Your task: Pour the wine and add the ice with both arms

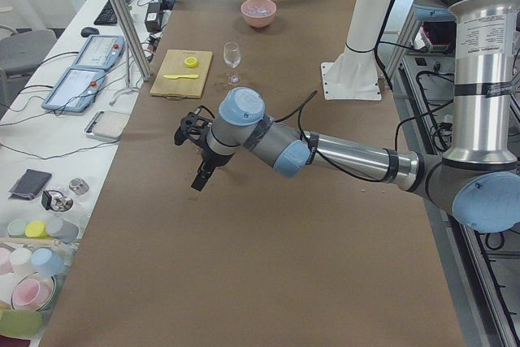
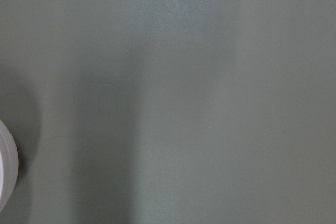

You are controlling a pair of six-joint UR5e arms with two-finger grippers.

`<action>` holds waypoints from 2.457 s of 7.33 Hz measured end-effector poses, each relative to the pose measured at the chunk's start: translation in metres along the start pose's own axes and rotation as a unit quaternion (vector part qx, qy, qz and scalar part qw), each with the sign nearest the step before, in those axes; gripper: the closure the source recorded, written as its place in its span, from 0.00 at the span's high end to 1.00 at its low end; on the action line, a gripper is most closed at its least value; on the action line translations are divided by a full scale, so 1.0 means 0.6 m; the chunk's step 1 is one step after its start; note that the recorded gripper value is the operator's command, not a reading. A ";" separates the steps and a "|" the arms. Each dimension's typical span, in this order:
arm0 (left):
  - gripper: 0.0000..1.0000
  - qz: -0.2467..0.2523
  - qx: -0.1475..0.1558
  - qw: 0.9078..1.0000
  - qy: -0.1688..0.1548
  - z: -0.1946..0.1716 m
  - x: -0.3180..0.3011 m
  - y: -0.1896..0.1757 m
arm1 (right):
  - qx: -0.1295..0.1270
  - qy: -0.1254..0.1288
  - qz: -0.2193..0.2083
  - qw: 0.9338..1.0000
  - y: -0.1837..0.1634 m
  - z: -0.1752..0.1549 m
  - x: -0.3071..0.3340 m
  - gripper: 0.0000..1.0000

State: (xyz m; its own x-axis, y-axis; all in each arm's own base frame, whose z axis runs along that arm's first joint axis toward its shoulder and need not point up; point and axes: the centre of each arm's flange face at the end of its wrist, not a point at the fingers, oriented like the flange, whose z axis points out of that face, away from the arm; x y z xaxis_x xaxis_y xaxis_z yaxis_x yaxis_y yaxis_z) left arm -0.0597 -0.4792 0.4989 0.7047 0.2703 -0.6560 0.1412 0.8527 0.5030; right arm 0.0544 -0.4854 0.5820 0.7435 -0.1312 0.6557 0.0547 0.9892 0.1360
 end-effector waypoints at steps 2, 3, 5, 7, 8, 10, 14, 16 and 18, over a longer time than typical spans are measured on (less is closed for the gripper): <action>0.98 -0.031 0.034 0.999 0.024 0.003 0.050 -0.014 | -0.001 0.000 0.002 1.000 0.001 0.001 0.001 1.00; 0.98 -0.076 0.052 0.995 0.039 0.004 0.085 -0.021 | -0.002 0.000 0.002 1.000 0.001 0.002 0.002 1.00; 0.98 -0.154 0.090 0.983 0.039 0.012 0.168 -0.030 | -0.004 0.000 0.004 1.000 0.002 0.005 0.005 1.00; 0.98 -0.190 0.137 0.972 -0.002 0.055 0.255 -0.023 | -0.005 -0.001 0.005 1.000 0.002 0.008 0.007 1.00; 0.98 -0.194 0.165 0.966 -0.039 0.084 0.289 -0.007 | -0.005 -0.001 0.005 1.000 0.003 0.008 0.007 1.00; 0.98 -0.192 0.215 0.950 -0.117 0.135 0.336 0.024 | -0.006 -0.001 0.006 1.000 0.003 0.009 0.008 1.00; 0.98 -0.216 0.288 0.903 -0.234 0.255 0.463 0.049 | -0.006 -0.001 0.006 1.000 0.003 0.010 0.008 1.00; 0.98 -0.225 0.326 0.879 -0.265 0.333 0.499 0.049 | -0.006 0.000 0.006 1.000 0.003 0.010 0.008 1.00; 0.98 -0.230 0.346 0.865 -0.280 0.396 0.506 0.064 | -0.006 0.000 0.006 1.000 0.002 0.009 0.008 1.00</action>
State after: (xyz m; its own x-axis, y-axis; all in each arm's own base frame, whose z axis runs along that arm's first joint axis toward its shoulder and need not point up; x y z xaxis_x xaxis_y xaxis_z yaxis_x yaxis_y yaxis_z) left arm 0.3249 -0.4705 0.4529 0.6626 -0.4513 -0.5977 0.7420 0.2876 0.6055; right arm 0.0543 -0.4850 0.5894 0.7436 -0.1201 0.6578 0.0541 0.9913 0.1198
